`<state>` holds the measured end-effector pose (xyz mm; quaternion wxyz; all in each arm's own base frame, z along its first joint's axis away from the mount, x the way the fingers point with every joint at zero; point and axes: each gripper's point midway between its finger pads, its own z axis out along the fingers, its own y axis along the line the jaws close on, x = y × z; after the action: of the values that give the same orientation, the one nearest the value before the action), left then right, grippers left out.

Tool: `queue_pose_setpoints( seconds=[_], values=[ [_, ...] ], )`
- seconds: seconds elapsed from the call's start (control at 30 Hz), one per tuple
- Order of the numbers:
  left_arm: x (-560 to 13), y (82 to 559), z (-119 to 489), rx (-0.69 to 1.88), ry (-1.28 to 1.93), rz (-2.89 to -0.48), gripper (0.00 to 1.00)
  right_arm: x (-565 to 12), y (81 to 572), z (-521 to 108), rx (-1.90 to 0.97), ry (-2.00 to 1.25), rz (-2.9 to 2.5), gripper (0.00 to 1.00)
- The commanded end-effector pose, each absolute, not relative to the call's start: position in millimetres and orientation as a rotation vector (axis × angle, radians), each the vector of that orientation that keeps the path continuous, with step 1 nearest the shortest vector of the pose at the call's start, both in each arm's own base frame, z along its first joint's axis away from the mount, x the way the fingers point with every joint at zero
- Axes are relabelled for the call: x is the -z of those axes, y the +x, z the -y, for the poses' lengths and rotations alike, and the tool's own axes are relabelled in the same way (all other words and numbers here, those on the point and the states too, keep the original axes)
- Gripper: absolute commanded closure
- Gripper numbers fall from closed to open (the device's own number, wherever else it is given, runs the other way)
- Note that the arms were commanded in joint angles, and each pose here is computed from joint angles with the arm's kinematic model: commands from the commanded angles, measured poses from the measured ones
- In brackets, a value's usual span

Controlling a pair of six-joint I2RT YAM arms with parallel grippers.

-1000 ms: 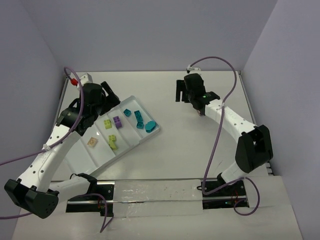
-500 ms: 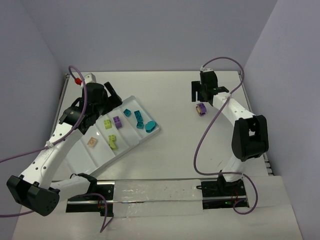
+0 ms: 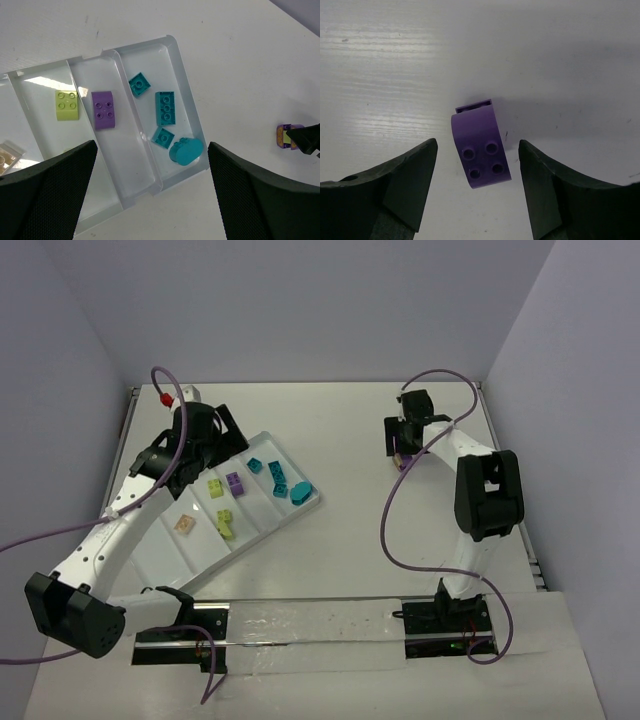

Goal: Sort the legos into containers by color

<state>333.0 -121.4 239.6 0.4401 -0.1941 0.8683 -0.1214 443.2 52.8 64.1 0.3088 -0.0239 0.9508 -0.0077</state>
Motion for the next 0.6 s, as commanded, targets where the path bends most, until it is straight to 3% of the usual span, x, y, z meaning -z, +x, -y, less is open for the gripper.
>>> queue_pose_setpoints(
  seconds=[0.0, 0.23, 0.3, 0.37, 0.57],
  values=[
    [-247, 339, 122, 0.319, -0.453, -2.129, 0.01, -73, 457, -46, -0.013, -0.025, -2.478, 0.32],
    [-245, 344, 124, 0.324, -0.448, -2.140, 0.01, -87, 457, -44, -0.015, 0.019, -2.434, 0.70],
    [-245, 344, 125, 0.326, -0.447, -2.141, 0.01, -99, 455, -48, -0.049, 0.032, -2.406, 0.95],
    [-245, 344, 126, 0.338, -0.447, -2.139, 0.01, -117, 454, -55, -0.103, 0.038, -2.368, 0.99],
    [-252, 341, 160, 0.556, -0.324, -2.146, 0.01, -185, 437, -99, -0.448, 0.024, -2.206, 1.00]
  ],
)
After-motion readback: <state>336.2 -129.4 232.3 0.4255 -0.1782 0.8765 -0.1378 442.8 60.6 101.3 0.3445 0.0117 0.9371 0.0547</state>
